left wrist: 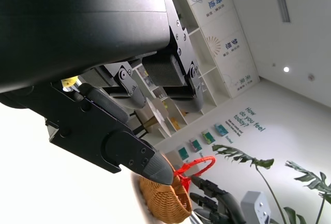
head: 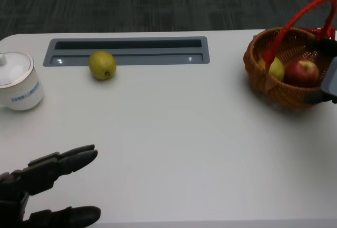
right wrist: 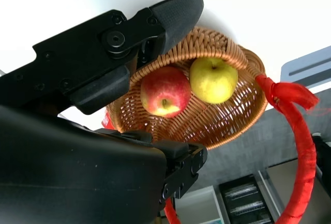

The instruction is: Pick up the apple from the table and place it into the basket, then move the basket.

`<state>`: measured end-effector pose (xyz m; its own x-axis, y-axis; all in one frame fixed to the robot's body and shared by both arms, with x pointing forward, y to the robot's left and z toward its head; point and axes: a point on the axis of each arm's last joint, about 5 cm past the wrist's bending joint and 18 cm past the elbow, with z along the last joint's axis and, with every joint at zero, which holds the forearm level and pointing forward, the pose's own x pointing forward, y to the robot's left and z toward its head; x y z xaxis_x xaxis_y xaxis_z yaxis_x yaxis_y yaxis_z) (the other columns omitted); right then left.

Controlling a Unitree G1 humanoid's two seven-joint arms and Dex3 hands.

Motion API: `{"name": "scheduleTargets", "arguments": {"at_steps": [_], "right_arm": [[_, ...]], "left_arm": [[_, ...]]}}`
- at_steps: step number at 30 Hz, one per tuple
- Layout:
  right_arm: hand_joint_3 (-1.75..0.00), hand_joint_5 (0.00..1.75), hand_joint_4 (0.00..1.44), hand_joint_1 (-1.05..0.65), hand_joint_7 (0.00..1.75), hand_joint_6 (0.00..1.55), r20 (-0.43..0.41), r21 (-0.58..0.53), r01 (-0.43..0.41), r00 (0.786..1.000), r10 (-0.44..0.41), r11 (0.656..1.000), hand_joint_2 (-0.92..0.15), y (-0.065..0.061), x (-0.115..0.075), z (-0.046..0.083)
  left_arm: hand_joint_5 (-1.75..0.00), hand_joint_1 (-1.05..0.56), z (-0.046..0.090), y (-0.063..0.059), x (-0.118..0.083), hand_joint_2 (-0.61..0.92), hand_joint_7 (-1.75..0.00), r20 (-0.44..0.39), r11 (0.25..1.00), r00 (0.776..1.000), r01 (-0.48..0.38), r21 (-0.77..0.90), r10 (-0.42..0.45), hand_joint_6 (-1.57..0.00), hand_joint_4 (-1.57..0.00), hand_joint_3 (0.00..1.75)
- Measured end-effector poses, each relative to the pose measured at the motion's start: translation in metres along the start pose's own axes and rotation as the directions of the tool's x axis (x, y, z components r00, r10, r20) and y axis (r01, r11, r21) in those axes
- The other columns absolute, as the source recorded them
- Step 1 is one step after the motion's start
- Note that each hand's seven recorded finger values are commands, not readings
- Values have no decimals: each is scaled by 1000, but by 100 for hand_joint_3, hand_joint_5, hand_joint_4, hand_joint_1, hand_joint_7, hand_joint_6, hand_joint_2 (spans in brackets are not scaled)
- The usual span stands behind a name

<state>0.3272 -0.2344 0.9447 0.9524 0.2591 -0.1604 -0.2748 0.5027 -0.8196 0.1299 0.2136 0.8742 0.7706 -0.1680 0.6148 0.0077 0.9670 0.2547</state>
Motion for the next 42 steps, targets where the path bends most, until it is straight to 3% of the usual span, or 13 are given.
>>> {"name": "scheduleTargets", "arguments": {"at_steps": [5,9,14,19,24,28,42], "right_arm": [[-1,4,54,-86,3,44,97,25,29,995,-31,999,-83,6,-14,-11],[-1,3,57,-86,2,48,218,80,69,972,-85,994,-82,11,-27,-17],[-1,1,58,-73,1,51,393,166,85,908,-145,982,-78,25,-43,-16],[-1,1,60,-65,1,51,510,264,51,840,-185,963,-81,48,-53,-9],[0,1,62,-53,1,56,597,361,13,765,-242,933,-82,70,-56,6],[0,2,66,-51,2,60,630,415,-31,731,-262,909,-82,85,-54,18],[0,1,73,-54,0,63,684,485,-161,682,-259,860,-82,123,-47,49]], "left_arm": [[0,-54,-3,1,6,71,0,18,1000,1000,15,1,-15,-89,-85,0],[0,-57,-5,1,11,72,0,24,1000,999,25,3,-25,-87,-85,0],[0,-60,-9,2,18,72,0,16,999,999,43,8,-43,-84,-84,0],[0,-59,-11,4,25,72,0,7,998,998,65,7,-65,-81,-82,0],[0,-58,-12,3,29,72,0,13,997,997,79,0,-79,-80,-82,0],[0,-57,-14,3,33,71,0,16,997,997,80,-14,-80,-78,-82,0],[-1,-59,-15,2,40,71,-1,8,994,994,107,-32,-107,-80,-84,0]]}}
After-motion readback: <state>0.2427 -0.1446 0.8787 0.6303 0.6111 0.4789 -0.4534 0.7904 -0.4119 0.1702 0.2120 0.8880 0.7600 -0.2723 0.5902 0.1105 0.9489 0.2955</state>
